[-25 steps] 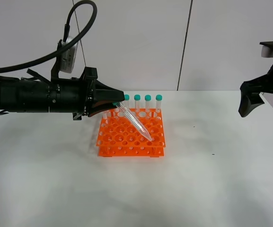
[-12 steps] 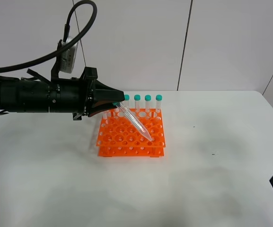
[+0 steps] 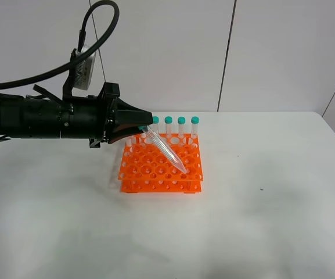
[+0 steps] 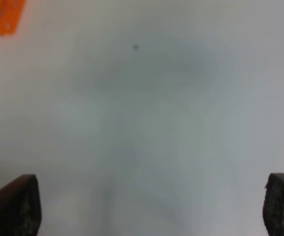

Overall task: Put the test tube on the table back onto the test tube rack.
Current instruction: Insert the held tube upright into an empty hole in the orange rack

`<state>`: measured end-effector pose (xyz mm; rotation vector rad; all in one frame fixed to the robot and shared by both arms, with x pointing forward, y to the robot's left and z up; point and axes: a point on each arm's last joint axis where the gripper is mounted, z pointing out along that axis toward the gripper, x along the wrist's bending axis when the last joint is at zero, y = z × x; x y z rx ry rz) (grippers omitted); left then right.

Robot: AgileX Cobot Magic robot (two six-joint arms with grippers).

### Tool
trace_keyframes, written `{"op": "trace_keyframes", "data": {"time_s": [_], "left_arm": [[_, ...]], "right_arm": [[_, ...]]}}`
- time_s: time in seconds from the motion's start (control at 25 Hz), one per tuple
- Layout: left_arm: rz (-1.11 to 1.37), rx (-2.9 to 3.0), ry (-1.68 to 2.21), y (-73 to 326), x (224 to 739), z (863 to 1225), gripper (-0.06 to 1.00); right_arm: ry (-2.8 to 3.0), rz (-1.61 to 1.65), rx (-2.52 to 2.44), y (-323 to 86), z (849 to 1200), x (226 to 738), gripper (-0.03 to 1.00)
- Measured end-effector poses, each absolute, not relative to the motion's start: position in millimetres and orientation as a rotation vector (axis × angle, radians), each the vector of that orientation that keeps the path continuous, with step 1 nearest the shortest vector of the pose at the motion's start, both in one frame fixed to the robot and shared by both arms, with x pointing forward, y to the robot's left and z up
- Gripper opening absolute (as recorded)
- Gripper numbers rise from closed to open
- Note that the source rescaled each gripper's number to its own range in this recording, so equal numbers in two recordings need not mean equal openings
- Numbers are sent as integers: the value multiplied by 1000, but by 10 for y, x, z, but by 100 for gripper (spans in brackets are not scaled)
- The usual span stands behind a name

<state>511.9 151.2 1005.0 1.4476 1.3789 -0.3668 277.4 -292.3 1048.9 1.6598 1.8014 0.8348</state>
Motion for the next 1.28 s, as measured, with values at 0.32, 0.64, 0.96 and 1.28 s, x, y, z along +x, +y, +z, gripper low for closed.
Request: {"op": "trace_keyframes", "data": {"time_s": [0.32,0.64,0.96,1.28], "left_arm": [[-386,1439,1382,1507,5113,10055,1],[-390,1439,1381,1505,5111,10056,1],[-392,1438,1374,1504,5103,10073,1],[-272,1422,1222,1586,4876,10572,1]], "right_arm": [[1728,910,1586,-2927,10517,2608,100],[1611,1018,1470,-2933,10531,2353,100],[1611,1021,1469,-2931,10531,2352,100],[1611,1021,1469,-2931,10531,2352,100]]}}
